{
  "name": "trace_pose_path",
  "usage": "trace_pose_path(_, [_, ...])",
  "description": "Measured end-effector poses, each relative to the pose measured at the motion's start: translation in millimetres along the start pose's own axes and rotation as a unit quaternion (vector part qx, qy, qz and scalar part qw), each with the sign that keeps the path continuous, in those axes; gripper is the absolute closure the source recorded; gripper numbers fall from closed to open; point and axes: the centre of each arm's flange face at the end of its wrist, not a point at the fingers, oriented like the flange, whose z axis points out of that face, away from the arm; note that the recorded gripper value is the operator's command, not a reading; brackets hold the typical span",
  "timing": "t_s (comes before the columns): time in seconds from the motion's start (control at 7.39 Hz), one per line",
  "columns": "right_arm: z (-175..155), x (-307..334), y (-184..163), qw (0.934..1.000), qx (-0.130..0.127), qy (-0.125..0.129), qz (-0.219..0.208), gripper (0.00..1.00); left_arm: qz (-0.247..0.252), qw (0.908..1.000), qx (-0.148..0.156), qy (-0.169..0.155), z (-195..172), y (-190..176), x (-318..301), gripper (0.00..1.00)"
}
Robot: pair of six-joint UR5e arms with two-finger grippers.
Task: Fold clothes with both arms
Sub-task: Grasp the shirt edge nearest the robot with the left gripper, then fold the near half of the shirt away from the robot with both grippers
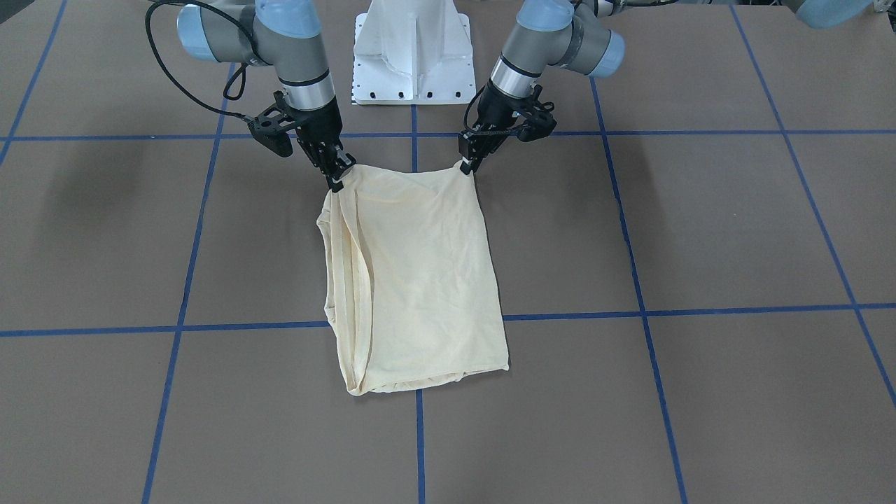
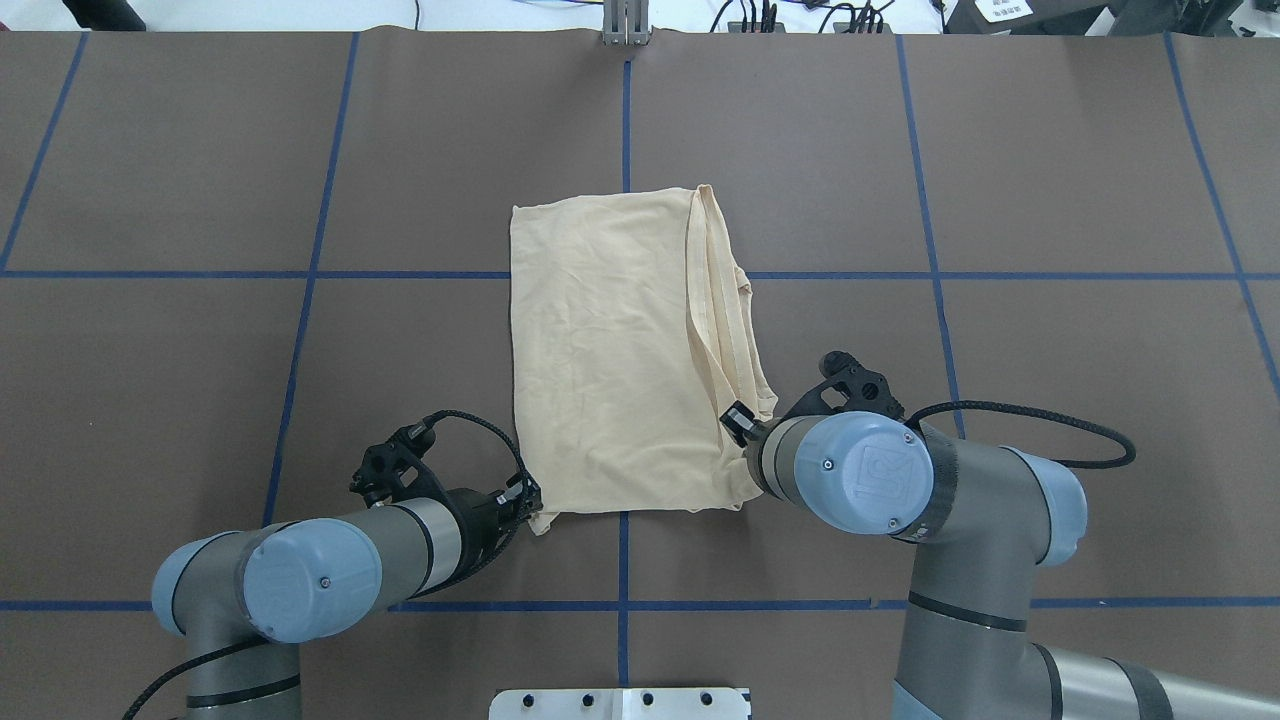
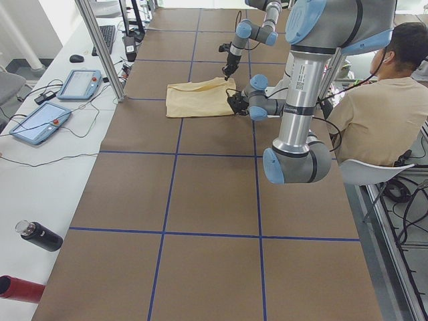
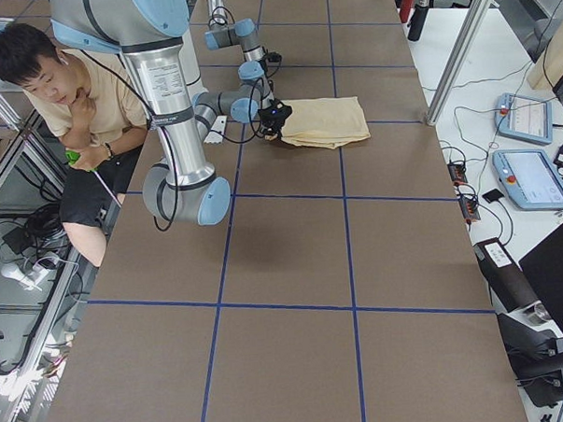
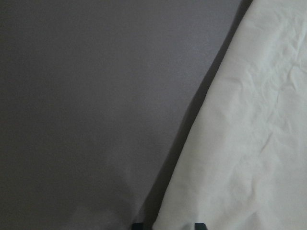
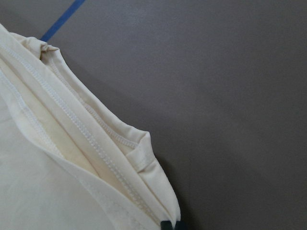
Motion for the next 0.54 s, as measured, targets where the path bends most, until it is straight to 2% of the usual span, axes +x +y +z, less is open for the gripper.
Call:
trace_pose_path(0.27, [-1, 0, 0, 1.0000, 0.000, -0.001, 0.000, 1.00, 0.000, 1.0000, -0.003, 0.003, -4, 1, 3, 1.00])
trace_pose_path(0.54, [-12, 11, 0, 0.9999, -0.007, -0.003, 0.010, 1.00, -0.009, 0.9998, -0.018, 0.010, -37, 13, 15, 1.00])
